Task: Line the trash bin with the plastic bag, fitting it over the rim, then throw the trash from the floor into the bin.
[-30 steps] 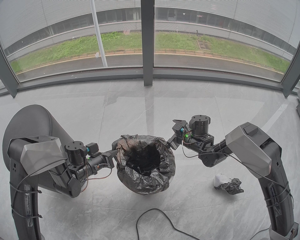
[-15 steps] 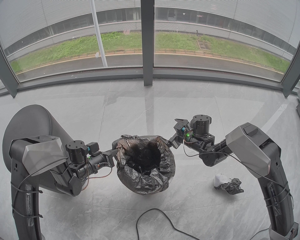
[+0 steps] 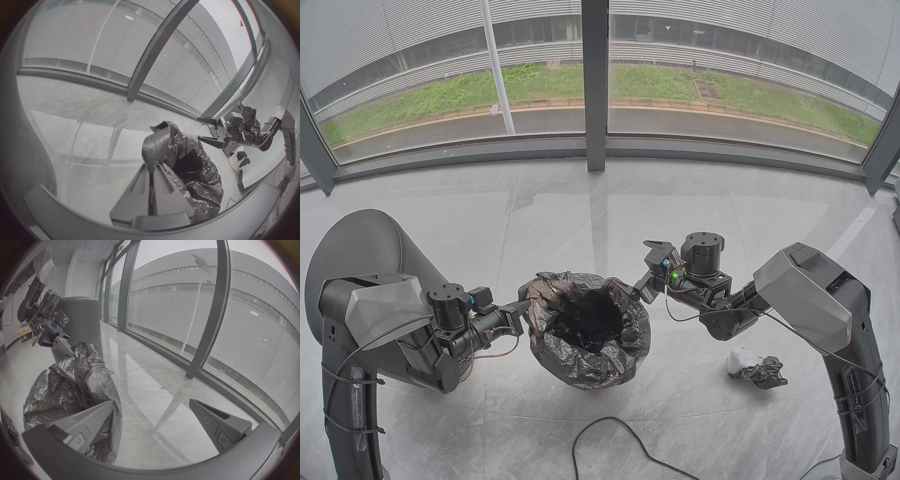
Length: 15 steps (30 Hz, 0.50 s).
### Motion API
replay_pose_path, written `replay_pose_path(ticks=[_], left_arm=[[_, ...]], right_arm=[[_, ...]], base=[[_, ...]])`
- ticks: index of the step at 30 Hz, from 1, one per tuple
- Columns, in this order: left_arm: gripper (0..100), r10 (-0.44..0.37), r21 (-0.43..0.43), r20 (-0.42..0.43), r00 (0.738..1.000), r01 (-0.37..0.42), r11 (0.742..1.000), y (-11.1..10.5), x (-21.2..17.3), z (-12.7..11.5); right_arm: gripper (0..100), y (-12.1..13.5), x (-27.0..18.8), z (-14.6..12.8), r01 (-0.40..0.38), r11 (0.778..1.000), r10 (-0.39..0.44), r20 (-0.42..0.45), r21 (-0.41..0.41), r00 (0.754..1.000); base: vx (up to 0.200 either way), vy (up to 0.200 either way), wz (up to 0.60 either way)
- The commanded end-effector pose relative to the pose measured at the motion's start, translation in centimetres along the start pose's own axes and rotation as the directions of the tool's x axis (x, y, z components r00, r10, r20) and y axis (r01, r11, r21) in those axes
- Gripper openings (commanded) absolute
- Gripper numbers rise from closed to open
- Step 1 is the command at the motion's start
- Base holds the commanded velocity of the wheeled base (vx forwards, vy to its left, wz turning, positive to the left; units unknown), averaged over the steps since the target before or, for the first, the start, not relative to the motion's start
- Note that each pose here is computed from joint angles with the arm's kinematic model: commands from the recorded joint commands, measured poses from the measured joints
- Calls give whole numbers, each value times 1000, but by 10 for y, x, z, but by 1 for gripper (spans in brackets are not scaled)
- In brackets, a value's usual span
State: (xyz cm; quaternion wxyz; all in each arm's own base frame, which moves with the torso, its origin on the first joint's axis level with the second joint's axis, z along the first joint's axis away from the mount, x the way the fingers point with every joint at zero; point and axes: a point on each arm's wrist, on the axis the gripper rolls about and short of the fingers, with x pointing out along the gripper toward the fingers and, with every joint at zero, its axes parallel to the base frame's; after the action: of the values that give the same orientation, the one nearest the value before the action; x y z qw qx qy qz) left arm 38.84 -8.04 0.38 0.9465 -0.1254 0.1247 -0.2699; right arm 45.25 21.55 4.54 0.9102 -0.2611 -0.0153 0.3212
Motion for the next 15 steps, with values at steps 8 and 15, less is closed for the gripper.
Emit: replay_pose_path(ticks=[8, 15], left_arm=[[100, -5, -7, -18, 1000, 5, 1000, 0, 1, -3], [100, 10, -11, -23, 1000, -10, 1000, 4, 3, -9]], right_arm=[[100, 0, -3, 7, -3, 1000, 3, 10, -3, 1000], [100, -1, -4, 6, -1, 1000, 1, 5, -1, 1000]], base=[[0, 0, 0], [0, 0, 0]])
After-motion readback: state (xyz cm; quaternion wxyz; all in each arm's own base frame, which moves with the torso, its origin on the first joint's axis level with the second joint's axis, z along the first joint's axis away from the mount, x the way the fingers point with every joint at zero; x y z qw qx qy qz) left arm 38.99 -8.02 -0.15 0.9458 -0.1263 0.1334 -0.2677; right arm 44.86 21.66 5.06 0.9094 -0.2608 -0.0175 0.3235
